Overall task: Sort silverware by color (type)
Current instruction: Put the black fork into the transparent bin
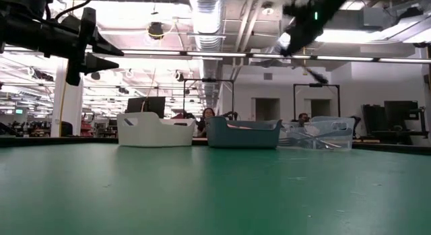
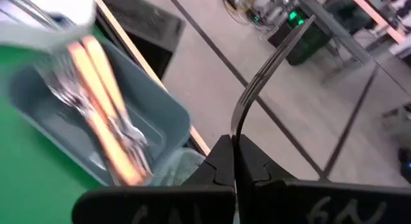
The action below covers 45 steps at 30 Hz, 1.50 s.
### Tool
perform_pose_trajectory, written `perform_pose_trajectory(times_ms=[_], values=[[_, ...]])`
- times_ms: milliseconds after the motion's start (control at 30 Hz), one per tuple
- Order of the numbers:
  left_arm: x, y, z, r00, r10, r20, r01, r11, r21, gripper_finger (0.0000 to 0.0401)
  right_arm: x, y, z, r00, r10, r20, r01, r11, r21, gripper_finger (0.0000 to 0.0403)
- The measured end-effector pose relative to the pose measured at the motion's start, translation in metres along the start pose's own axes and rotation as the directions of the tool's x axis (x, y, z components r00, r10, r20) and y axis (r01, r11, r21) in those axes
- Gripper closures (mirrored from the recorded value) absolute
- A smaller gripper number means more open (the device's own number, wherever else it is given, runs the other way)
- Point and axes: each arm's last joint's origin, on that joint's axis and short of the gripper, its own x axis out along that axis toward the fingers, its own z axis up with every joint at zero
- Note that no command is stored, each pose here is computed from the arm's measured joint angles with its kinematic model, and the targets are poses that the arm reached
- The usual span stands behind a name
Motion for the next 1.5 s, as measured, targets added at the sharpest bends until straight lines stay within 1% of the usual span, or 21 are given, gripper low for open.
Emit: perform_pose_trajectory(times_ms=[100, 200, 333, 533, 700, 1033, 1133, 1267, 1333, 1500], values=[[0.000, 0.001, 0.000, 1.000, 0.020, 0.013, -0.020, 1.000, 0.000, 0.0237, 0.027, 0.003, -0.020, 1.000, -0.015, -0.027, 0.015, 1.000, -0.001, 0.0398], [0.000, 0.001, 0.001, 0.999, 0.037, 0.023, -0.037, 0.999, 0.000, 0.0237, 0.053, 0.004, -0.038, 0.998, 0.011, -0.070, -0.010, 1.000, 0.011, 0.0398], [0.000, 0.002, 0.001, 0.998, 0.051, 0.031, -0.051, 0.999, 0.000, 0.0237, 0.080, 0.002, -0.049, 0.992, 0.010, -0.124, -0.006, 1.000, 0.029, 0.0398], [0.000, 0.002, 0.001, 0.997, 0.064, 0.037, -0.064, 0.998, 0.005, 0.0237, 0.102, 0.012, -0.061, 0.980, 0.068, -0.189, -0.066, 0.998, 0.019, 0.0398], [0.000, 0.003, -0.001, 0.997, 0.074, 0.021, -0.074, 0.997, 0.012, 0.0237, 0.106, 0.018, -0.065, 0.971, 0.090, -0.221, -0.093, 0.996, 0.000, 0.0398], [0.000, 0.004, -0.003, 0.996, 0.088, 0.004, -0.088, 0.996, 0.020, 0.0237, 0.105, 0.020, -0.067, 0.969, 0.080, -0.234, -0.088, 0.996, -0.023, 0.0398], [0.000, 0.004, -0.003, 0.996, 0.088, 0.004, -0.088, 0.996, 0.027, 0.0237, 0.105, 0.024, -0.074, 0.969, 0.082, -0.233, -0.093, 0.995, -0.038, 0.0398], [0.000, 0.004, -0.002, 0.996, 0.089, 0.004, -0.089, 0.995, 0.044, 0.0237, 0.103, 0.029, -0.087, 0.961, 0.083, -0.262, -0.101, 0.993, -0.054, 0.0398], [0.000, 0.004, -0.002, 0.996, 0.091, 0.005, -0.091, 0.995, 0.050, 0.0237, 0.103, 0.031, -0.093, 0.954, 0.074, -0.289, -0.100, 0.992, -0.079, 0.0398], [0.000, 0.006, -0.003, 0.992, 0.123, 0.010, -0.124, 0.991, 0.057, 0.0237, 0.103, 0.034, -0.101, 0.950, 0.077, -0.303, -0.111, 0.989, -0.096, 0.0398]])
